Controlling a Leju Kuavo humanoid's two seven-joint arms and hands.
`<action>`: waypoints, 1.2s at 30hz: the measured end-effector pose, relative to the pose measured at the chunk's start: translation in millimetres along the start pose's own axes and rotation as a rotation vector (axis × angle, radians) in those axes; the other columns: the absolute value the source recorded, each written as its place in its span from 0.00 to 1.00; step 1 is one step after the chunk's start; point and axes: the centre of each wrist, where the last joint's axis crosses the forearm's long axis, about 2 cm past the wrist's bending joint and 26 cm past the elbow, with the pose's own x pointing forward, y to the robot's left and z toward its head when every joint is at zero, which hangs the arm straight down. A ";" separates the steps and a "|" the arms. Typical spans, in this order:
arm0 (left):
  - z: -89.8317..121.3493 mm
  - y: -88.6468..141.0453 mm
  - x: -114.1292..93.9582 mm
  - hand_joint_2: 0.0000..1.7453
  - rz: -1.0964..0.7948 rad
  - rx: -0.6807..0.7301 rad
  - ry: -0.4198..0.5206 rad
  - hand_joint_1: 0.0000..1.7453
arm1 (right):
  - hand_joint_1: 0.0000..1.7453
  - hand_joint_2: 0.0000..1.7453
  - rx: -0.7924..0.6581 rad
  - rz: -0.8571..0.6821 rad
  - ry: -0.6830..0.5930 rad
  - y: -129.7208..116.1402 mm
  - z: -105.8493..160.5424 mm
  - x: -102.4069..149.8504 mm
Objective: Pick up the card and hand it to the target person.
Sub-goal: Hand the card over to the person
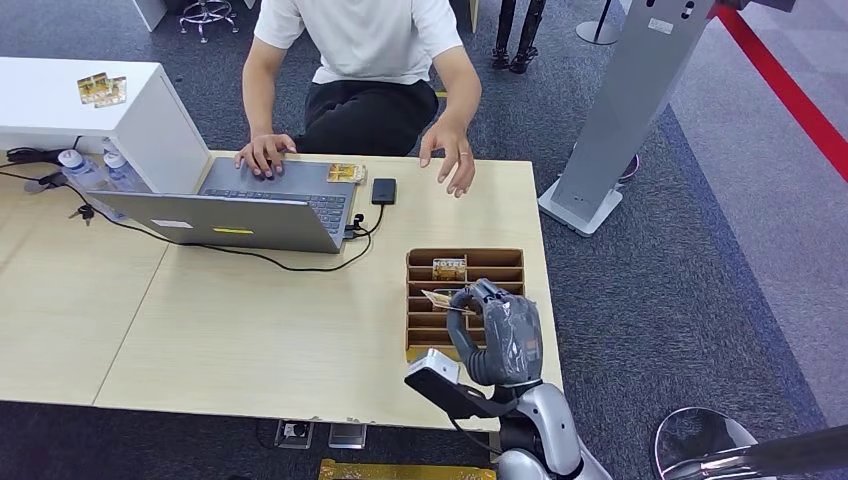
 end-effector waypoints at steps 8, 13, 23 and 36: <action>0.2 0.2 1.9 1.00 -0.038 0.005 -0.016 0.00 | 0.89 1.00 0.021 0.018 0.010 -4.1 -59.9 -12.6; 1.9 2.6 15.5 1.00 -0.075 0.009 -0.031 0.00 | 0.89 1.00 0.046 0.111 0.046 -16.0 -123.8 -28.4; 3.1 4.1 23.7 1.00 -0.084 0.009 -0.029 0.00 | 0.89 1.00 0.096 0.244 0.148 -18.2 -172.4 -59.0; 2.6 3.3 20.5 1.00 -0.069 -0.004 -0.037 0.00 | 0.00 1.00 0.131 0.270 0.182 -2.7 -170.4 -66.6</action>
